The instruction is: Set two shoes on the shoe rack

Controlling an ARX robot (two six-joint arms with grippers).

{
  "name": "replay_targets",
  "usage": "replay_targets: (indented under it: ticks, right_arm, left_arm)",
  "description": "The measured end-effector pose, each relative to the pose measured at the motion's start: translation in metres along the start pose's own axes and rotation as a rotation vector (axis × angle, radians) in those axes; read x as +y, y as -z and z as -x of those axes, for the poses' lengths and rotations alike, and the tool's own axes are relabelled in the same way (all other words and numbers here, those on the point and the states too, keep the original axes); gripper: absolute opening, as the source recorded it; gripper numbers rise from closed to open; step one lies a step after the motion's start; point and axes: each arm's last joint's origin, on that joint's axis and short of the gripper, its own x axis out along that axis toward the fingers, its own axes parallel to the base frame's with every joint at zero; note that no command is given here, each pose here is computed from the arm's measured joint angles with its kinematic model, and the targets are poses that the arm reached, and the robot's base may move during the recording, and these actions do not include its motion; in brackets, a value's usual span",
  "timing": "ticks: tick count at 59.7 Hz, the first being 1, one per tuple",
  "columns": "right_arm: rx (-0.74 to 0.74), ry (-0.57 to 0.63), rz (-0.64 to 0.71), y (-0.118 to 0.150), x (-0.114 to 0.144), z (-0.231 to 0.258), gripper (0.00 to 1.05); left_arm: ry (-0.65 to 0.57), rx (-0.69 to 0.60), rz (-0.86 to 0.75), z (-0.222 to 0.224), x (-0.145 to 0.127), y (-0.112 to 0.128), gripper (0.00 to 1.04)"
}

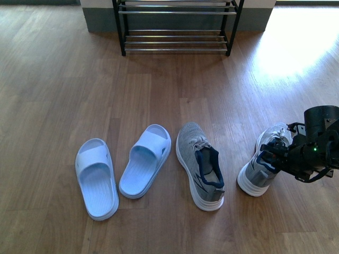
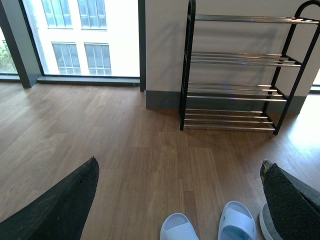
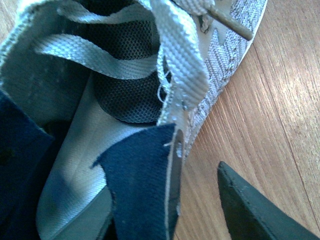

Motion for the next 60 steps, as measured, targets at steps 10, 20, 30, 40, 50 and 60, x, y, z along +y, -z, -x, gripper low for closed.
replay_targets:
  ticks: [10, 20, 30, 40, 50, 60]
  right_arm:
    - [0.000, -0.006, 0.002, -0.001, -0.002, 0.000, 0.01]
    - [0.003, -0.024, 0.020, -0.001, -0.003, -0.001, 0.01]
    - [-0.006, -0.038, 0.038, -0.001, -0.003, 0.000, 0.01]
    - [-0.020, -0.067, 0.053, 0.004, -0.004, 0.004, 0.01]
    - [-0.039, -0.112, 0.081, 0.010, -0.005, 0.025, 0.01]
    - [-0.123, -0.157, 0.101, -0.003, -0.008, 0.073, 0.01]
  left_arm:
    - [0.000, 0.000, 0.000, 0.000, 0.000, 0.000, 0.95]
    - [0.000, 0.000, 0.000, 0.000, 0.000, 0.000, 0.95]
    - [0.000, 0.000, 0.000, 0.000, 0.000, 0.000, 0.95]
    - [0.000, 0.000, 0.000, 0.000, 0.000, 0.000, 0.95]
    - [0.000, 0.000, 0.000, 0.000, 0.000, 0.000, 0.95]
    - [0.000, 0.000, 0.000, 0.000, 0.000, 0.000, 0.95]
